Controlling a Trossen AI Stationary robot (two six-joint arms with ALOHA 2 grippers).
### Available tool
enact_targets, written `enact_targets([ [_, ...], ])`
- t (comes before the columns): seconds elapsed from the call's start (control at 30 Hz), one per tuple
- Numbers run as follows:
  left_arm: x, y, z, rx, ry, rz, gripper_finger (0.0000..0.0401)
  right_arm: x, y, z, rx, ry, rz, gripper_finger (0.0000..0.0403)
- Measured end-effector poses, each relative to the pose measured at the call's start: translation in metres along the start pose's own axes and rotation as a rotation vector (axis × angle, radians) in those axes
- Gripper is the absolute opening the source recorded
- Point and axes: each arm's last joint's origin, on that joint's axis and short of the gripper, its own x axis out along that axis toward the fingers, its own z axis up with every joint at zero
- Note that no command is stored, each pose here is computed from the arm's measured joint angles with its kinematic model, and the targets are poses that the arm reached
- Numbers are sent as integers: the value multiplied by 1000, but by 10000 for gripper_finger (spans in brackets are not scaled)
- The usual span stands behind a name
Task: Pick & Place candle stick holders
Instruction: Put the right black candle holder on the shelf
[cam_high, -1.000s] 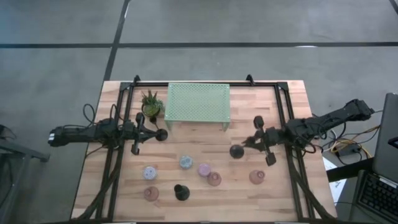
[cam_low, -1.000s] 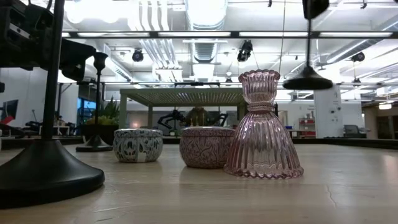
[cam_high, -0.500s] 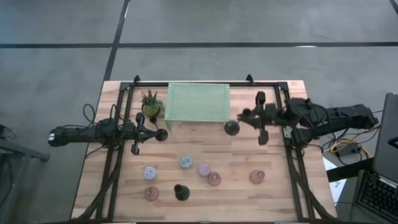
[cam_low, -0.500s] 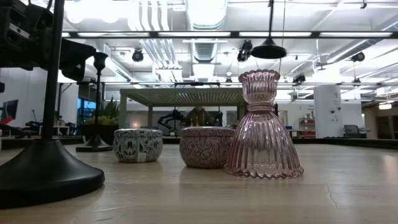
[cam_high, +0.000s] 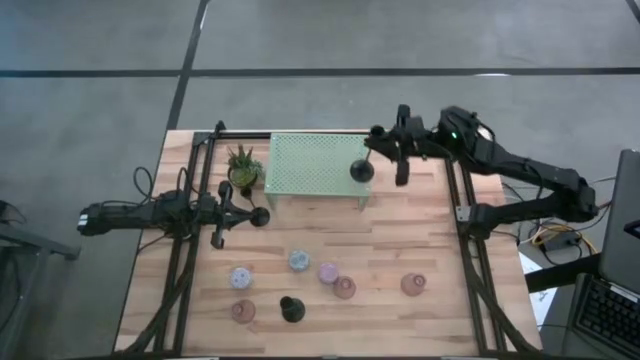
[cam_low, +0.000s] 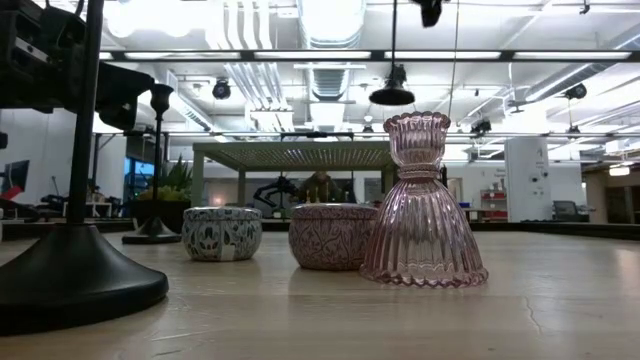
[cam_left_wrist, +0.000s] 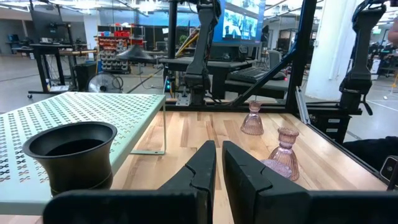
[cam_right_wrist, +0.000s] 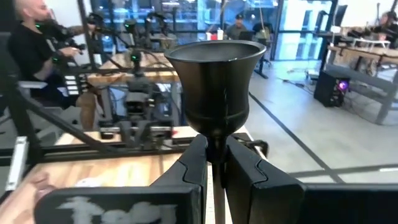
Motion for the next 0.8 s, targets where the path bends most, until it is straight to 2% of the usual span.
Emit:
enact_targets([
  [0.27, 0, 0, 0, 0, 0, 0, 35, 17, -52, -3, 22, 45, -47, 23],
  [0.43, 0, 0, 0, 0, 1, 0, 35, 26, -79, -15, 30, 78, -96, 23],
  [0.8, 0, 0, 0, 0, 0, 0, 35, 38, -119, -38, 74, -16, -131, 23],
])
